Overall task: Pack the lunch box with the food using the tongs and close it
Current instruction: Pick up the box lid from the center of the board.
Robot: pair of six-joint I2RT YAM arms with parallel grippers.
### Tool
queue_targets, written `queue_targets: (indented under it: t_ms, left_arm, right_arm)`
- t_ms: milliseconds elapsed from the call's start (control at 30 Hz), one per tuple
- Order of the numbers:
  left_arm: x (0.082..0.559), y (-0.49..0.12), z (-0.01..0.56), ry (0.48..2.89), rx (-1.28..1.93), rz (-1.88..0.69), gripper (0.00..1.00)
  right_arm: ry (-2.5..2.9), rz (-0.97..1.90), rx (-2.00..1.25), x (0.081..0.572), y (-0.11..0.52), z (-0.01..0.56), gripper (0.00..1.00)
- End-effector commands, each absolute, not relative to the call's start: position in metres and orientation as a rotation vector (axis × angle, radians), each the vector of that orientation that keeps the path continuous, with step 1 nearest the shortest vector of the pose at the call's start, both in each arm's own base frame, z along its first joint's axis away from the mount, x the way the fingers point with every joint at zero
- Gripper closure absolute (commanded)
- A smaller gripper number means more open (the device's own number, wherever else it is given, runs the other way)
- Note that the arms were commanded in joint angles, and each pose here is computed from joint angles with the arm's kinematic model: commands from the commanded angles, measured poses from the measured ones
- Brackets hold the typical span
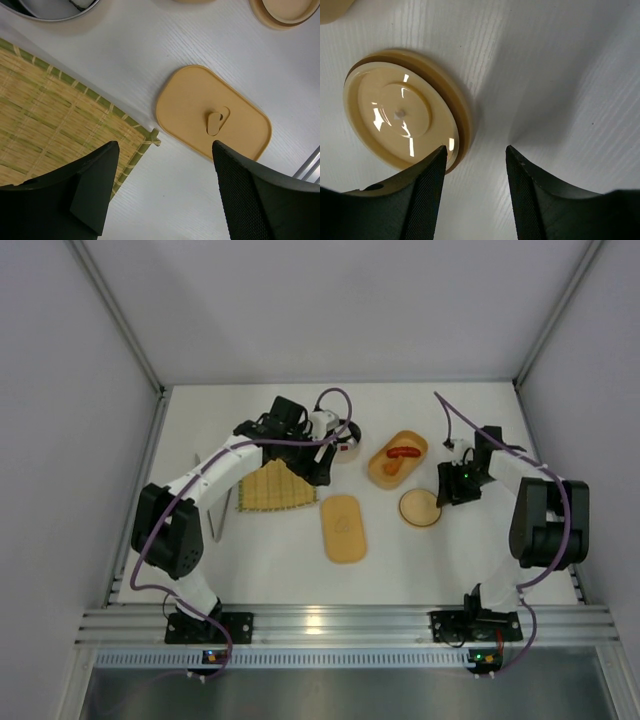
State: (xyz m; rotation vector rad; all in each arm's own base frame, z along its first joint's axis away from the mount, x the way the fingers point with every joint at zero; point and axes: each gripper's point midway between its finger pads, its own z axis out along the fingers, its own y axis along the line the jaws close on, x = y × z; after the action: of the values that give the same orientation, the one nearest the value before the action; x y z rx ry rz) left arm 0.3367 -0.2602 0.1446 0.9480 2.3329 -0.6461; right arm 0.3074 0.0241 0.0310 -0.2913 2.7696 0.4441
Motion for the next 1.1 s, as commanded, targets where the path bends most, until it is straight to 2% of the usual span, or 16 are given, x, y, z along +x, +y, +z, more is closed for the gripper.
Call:
queue_targets:
  t_ms: [0, 167, 333, 467, 500, 733, 867, 933, 1000, 1067]
  left_arm:
    - [0.335, -0.256, 0.161, 2.290, 0.937, -0.627, 0.20]
    - [0.333, -0.251, 0.163, 2.290, 0.932, -0.611, 0.19]
    - [0.330, -0.249, 0.165, 2.289, 0.930, -0.608, 0.19]
    - [0.327, -0.247, 0.168, 2.294, 0.929, -0.607, 0.17]
    - [0.325, -0.246, 0.168, 2.299, 0.930, -0.607, 0.16]
    - [0.313, -0.243, 0.187, 2.284, 0.929, -0.666, 0.12]
    - [0.300, -0.244, 0.207, 2.274, 0.905, -0.873, 0.07]
    - [0.289, -0.247, 0.226, 2.214, 0.906, -1.096, 0.02]
    - [0.282, -0.248, 0.238, 2.146, 0.916, -1.198, 0.02]
    - [0.285, -0.250, 0.262, 1.960, 0.962, -1.132, 0.02]
  right_arm:
    - [2.757, 0.389, -0.340, 0.321, 0.033, 0.036, 0.50]
    - [2.797, 0.352, -0.371, 0.323, 0.037, 0.024, 0.57]
    - [2.833, 0.365, -0.369, 0.320, 0.037, 0.017, 0.77]
    - [2.826, 0.399, -0.380, 0.317, 0.041, 0.023, 0.98]
    - [2.821, 0.401, -0.389, 0.316, 0.042, 0.026, 1.00]
    - [2.645, 0.389, -0.519, 0.317, 0.046, 0.086, 1.00]
    - [2.483, 0.334, -0.598, 0.323, 0.046, 0.131, 1.00]
    - [2.411, 0.305, -0.661, 0.323, 0.046, 0.151, 1.00]
    - [2.379, 0.338, -0.713, 0.318, 0.051, 0.169, 1.00]
    - [2.396, 0.416, -0.738, 0.310, 0.059, 0.182, 1.00]
